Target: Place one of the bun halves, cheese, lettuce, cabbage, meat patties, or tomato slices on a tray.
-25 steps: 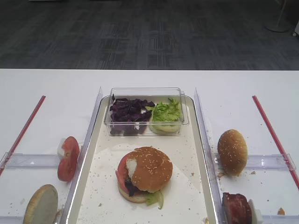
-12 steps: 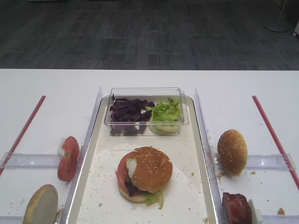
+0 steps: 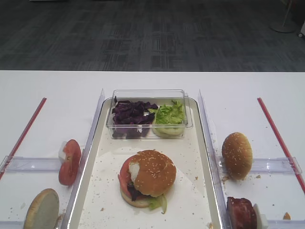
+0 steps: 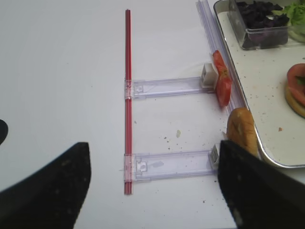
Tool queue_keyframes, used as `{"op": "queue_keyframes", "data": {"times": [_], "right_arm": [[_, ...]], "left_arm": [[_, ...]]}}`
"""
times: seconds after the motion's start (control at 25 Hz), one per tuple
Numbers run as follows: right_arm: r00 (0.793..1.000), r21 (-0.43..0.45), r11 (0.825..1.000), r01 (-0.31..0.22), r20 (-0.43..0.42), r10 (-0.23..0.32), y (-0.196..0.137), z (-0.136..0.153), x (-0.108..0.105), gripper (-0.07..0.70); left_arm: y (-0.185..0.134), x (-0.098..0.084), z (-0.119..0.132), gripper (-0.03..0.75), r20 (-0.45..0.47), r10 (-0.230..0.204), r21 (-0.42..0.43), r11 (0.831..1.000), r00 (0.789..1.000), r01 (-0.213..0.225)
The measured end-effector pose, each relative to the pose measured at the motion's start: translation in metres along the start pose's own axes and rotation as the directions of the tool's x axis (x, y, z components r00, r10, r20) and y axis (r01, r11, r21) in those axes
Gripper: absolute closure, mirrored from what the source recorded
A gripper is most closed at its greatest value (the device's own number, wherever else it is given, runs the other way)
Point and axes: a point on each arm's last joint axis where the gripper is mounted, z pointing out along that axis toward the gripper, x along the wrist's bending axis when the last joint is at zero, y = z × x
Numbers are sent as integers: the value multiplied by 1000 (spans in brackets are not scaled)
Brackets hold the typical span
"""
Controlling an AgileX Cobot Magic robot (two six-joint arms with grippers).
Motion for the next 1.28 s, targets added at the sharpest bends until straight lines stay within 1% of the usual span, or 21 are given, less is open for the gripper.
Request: {"op": "queue_keyframes", "data": {"times": [1.28], "right_arm": [[1000, 0, 1000, 0, 0, 0, 0, 0, 0, -60]], "left_arm": [[0, 0, 0, 207, 0, 0, 0, 1000, 1000, 0]]}}
